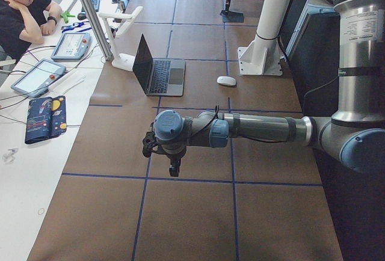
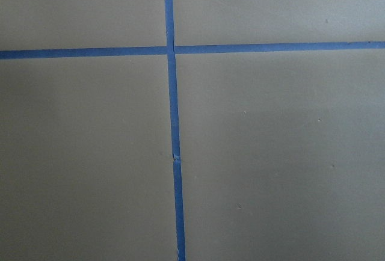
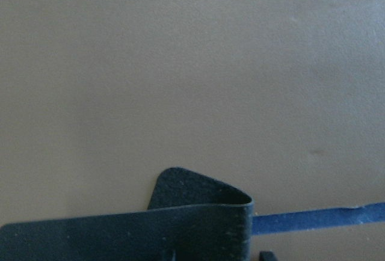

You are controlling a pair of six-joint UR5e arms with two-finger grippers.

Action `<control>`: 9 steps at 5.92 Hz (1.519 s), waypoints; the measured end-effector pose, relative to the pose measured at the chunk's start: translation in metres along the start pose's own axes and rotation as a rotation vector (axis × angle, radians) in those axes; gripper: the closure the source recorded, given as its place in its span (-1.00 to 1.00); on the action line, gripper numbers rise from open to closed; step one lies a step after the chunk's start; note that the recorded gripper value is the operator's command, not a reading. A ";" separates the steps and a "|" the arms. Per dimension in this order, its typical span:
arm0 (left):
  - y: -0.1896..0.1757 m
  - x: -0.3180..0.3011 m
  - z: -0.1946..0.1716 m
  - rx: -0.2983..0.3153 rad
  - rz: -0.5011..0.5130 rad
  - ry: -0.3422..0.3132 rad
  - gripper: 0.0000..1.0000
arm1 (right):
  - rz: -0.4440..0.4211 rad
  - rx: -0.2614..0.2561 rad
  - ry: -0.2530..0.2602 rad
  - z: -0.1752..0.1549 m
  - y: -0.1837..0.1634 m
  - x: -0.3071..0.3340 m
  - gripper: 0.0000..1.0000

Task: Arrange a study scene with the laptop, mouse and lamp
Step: 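Carry the mouse pad with the right gripper beside the laptop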

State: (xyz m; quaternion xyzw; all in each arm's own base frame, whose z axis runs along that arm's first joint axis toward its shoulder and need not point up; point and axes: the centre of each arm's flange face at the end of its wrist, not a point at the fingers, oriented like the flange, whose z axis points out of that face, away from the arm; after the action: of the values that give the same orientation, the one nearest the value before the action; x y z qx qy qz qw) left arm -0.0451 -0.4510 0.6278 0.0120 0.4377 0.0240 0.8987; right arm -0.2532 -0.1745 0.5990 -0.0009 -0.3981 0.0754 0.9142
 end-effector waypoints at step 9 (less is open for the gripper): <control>-0.001 0.006 -0.004 0.008 0.012 0.000 -1.00 | 0.184 0.110 -0.265 -0.026 -0.157 -0.200 1.00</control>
State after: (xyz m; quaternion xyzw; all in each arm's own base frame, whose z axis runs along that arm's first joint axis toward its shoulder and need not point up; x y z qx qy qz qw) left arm -0.0448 -0.4520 0.6209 0.0183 0.4377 0.0276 0.8985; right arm -0.3468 -0.3556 0.4451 0.0226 -0.5089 0.1800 0.8415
